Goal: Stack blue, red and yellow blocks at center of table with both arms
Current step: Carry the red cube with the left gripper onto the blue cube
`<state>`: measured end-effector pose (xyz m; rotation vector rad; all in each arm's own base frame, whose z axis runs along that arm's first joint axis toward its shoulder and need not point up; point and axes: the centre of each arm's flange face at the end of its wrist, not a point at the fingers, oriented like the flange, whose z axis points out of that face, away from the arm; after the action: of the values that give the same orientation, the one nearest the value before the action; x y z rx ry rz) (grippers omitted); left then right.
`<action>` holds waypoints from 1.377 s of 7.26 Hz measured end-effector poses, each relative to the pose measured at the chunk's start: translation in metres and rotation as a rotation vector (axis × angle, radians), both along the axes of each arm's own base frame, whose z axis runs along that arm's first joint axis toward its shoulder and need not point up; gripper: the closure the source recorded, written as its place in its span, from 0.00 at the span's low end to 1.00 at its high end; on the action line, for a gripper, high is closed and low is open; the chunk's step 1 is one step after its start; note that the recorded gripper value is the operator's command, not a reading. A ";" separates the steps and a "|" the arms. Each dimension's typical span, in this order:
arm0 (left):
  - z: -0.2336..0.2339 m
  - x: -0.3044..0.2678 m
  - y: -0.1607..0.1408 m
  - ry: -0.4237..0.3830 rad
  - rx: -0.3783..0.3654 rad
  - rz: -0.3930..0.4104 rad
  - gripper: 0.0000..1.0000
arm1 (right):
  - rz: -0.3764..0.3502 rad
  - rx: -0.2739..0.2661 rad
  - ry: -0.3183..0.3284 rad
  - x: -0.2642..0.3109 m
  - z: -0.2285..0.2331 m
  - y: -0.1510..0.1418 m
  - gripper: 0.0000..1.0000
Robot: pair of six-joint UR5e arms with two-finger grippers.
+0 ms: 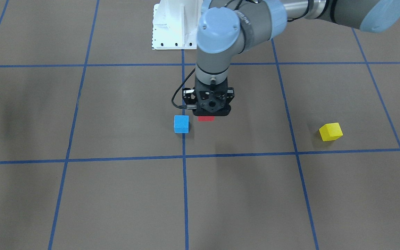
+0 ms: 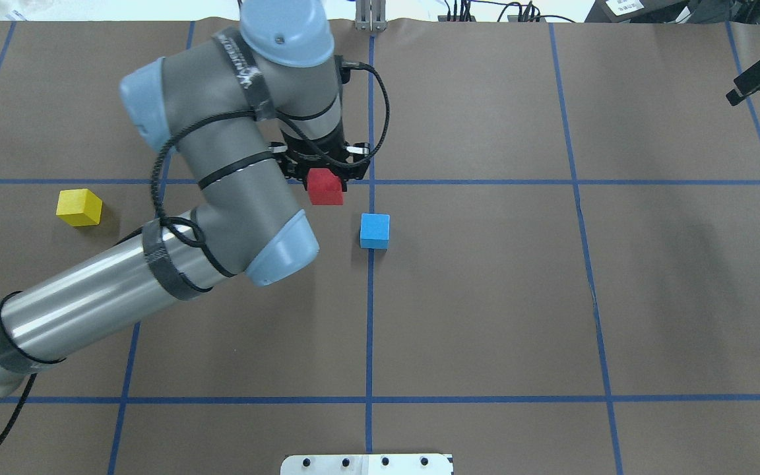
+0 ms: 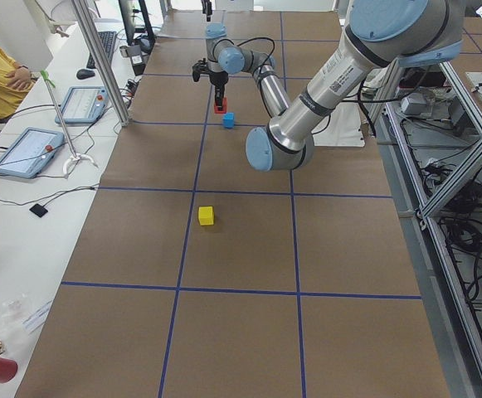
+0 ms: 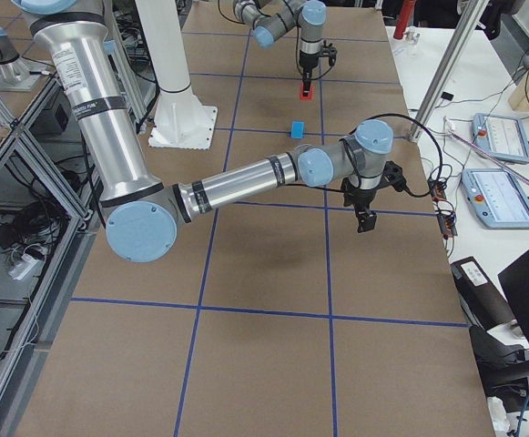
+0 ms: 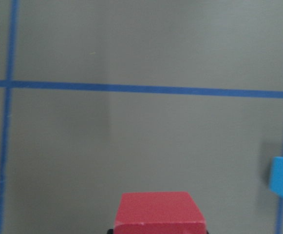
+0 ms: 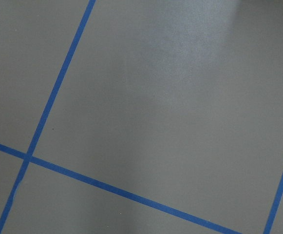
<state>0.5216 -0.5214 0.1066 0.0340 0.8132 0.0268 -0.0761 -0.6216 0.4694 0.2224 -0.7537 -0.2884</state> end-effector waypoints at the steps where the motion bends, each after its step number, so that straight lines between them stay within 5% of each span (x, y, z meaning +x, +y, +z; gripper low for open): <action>1: -0.006 0.027 0.000 0.007 0.017 0.013 1.00 | 0.000 0.000 0.000 0.000 0.000 0.000 0.00; 3: -0.001 0.053 0.001 0.001 0.031 0.026 0.74 | 0.000 0.000 0.000 0.000 0.000 0.000 0.00; 7: 0.011 0.078 0.012 -0.007 0.034 0.051 0.56 | 0.001 -0.001 0.001 0.000 0.000 0.000 0.00; 10: 0.014 0.086 0.016 -0.011 0.038 0.058 0.28 | 0.000 -0.003 0.001 0.000 0.001 0.000 0.00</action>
<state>0.6074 -0.5051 0.1207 0.0461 0.8030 0.0970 -0.0761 -0.6217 0.4702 0.2198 -0.7534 -0.2870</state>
